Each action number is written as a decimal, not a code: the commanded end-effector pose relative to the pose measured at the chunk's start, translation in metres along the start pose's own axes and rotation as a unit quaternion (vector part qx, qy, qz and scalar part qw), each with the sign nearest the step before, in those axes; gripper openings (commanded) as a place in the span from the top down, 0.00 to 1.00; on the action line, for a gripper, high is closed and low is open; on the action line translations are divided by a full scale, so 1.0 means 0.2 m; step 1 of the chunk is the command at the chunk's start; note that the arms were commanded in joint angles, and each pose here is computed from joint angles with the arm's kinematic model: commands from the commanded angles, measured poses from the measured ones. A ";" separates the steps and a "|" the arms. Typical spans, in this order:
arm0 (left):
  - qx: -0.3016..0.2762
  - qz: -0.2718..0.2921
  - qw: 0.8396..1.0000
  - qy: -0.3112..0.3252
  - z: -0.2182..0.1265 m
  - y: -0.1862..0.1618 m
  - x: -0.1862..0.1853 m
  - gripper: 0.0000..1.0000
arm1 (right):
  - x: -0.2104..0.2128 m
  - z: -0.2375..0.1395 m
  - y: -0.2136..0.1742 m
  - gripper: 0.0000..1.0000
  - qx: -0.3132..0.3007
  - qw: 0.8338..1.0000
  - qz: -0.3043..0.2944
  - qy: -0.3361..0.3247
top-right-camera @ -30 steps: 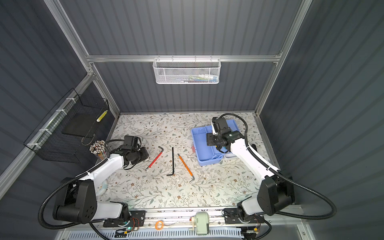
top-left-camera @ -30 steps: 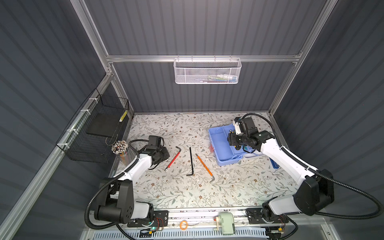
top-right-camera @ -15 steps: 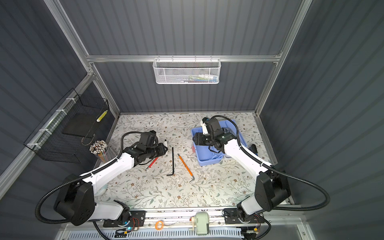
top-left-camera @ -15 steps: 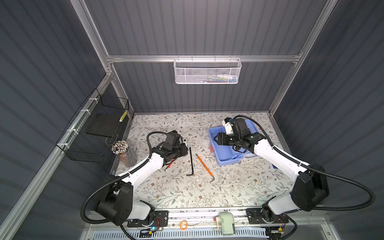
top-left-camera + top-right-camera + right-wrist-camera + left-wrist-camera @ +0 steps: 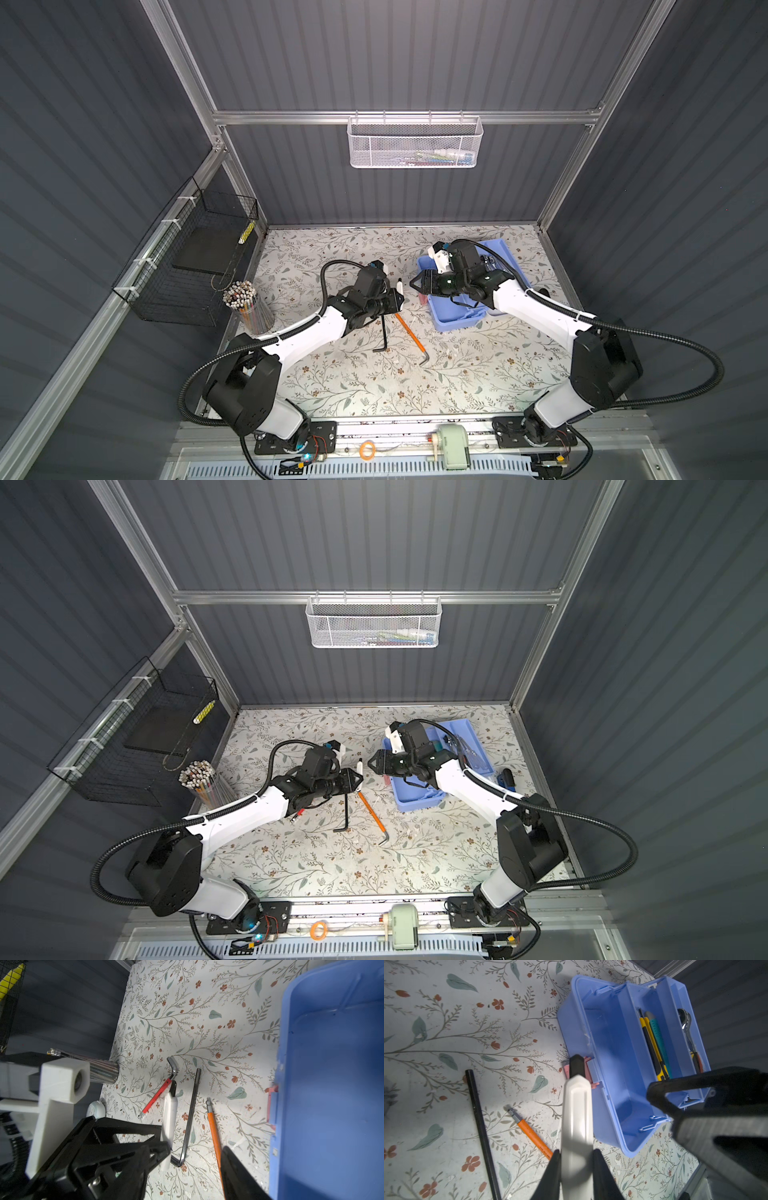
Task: Pack the tool kit
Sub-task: 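Carry the white-handled tool toward the right gripper, which grasps it, then lower the white-handled tool into the tray with the right gripper while the left withdraws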
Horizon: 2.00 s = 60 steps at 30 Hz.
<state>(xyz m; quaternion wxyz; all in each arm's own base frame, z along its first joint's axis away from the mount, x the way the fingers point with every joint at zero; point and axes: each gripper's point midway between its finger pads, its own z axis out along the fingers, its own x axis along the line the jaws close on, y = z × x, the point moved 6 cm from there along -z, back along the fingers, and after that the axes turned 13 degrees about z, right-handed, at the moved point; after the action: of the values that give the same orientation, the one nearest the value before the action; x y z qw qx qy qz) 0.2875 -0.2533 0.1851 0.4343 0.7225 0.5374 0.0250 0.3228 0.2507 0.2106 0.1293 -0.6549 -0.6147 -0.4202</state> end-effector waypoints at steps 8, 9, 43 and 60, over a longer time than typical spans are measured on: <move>-0.027 0.019 0.998 -0.053 0.03 0.08 -0.16 0.81 | 0.08 0.04 0.01 0.48 0.006 0.999 0.007 0.032; -0.027 0.019 0.998 -0.053 0.03 0.08 -0.17 0.80 | 0.07 0.04 0.00 0.50 0.007 0.999 0.008 0.031; -0.074 0.034 0.994 -0.080 -0.05 0.09 -0.23 0.21 | 0.01 -0.08 0.02 0.93 -0.019 1.000 -0.008 -0.012; -0.027 0.022 0.989 0.142 -0.18 -0.10 0.13 0.00 | -0.48 -0.43 0.22 0.92 -0.064 0.928 -0.098 -0.353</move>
<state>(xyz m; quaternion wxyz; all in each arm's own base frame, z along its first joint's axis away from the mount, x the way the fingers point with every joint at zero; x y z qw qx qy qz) 0.2686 -0.2243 0.1916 0.4025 0.7100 0.5622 0.1334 0.3393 0.1305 0.2148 -0.1314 -0.7163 -0.6288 -0.2723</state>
